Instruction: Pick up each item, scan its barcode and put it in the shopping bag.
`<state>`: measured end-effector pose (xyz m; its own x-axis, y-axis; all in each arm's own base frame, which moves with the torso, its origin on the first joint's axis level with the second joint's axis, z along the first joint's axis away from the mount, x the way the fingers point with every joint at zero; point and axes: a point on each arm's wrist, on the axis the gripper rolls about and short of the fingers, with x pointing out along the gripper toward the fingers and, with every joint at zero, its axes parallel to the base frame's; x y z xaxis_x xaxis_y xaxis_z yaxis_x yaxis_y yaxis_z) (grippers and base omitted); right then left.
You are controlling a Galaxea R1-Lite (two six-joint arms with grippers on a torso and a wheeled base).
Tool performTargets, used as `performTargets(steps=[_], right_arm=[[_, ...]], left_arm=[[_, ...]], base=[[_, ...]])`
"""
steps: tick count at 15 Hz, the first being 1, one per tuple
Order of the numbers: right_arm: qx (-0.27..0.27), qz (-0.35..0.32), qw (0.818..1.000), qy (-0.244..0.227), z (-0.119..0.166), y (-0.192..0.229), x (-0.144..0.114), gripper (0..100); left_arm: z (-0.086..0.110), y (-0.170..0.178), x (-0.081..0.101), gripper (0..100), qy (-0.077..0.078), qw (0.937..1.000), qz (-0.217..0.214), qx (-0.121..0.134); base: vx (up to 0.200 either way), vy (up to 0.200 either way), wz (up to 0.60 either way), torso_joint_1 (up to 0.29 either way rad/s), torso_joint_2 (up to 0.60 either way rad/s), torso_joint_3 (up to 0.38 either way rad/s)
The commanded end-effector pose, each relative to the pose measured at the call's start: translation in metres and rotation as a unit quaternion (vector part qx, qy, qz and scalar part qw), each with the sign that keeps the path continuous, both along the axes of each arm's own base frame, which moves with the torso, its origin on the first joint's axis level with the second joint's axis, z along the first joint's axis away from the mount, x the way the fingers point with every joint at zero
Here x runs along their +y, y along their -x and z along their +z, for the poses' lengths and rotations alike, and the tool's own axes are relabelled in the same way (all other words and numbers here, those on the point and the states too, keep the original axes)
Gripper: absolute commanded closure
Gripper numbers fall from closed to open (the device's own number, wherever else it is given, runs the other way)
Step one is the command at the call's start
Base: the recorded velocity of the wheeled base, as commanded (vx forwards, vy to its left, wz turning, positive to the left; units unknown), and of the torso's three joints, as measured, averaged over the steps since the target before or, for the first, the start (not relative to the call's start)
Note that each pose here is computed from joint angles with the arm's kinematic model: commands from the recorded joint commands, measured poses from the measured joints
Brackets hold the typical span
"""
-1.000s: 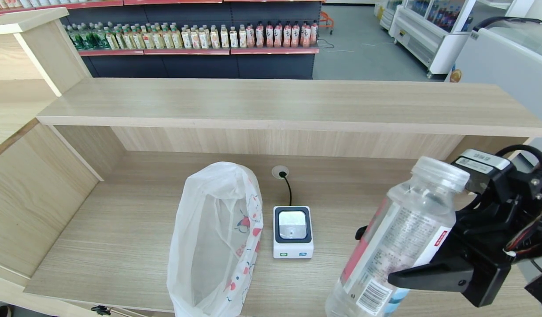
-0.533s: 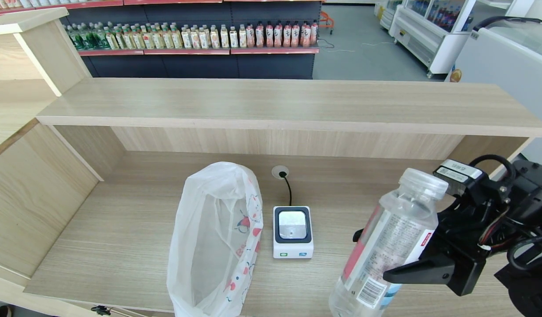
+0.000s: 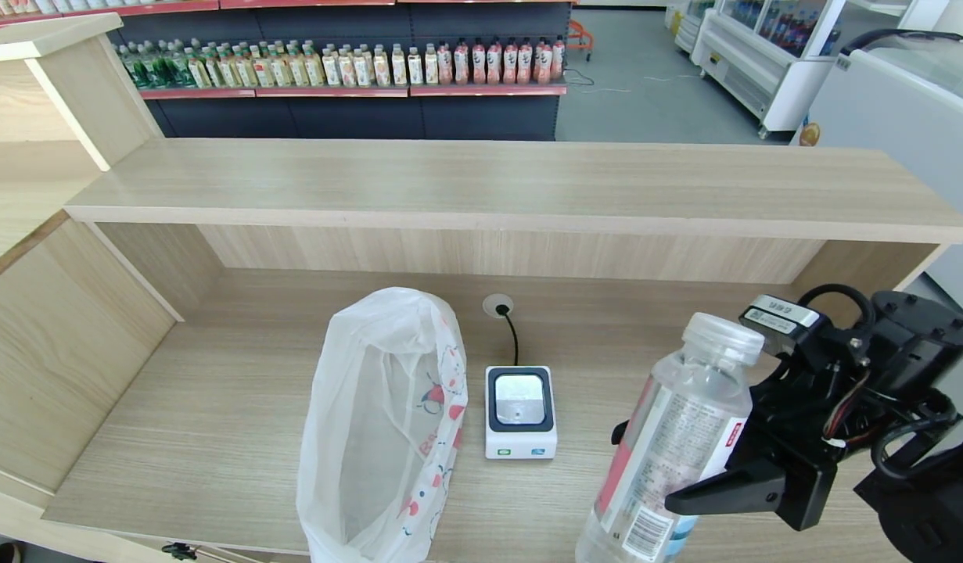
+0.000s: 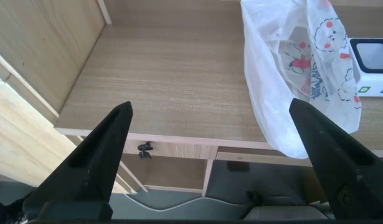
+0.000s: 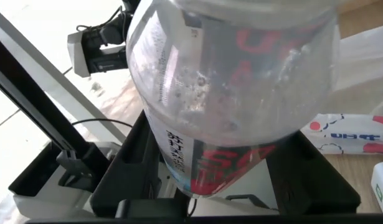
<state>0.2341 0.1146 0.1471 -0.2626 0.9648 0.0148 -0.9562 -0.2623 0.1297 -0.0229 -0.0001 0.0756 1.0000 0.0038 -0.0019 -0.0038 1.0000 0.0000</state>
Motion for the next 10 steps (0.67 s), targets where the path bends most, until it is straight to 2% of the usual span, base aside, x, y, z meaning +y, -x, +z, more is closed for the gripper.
performTargets(steps=[1,10], right_arm=[[0.001,0.003,1.000,0.000,-0.0009,-0.0009,0.0026,100],[0.002,0.014,1.000,-0.001,0.0038,-0.0039,0.0091,100]], left_arm=[[0.0000,0.0000,0.0000,0,0.000,1.0000,0.000,0.000],[0.0000,0.0000,0.0000,0,0.000,1.0000,0.000,0.000]], base=[[0.000,0.000,0.00,0.000,0.00,0.000],[0.000,0.000,0.00,0.000,0.00,0.000]])
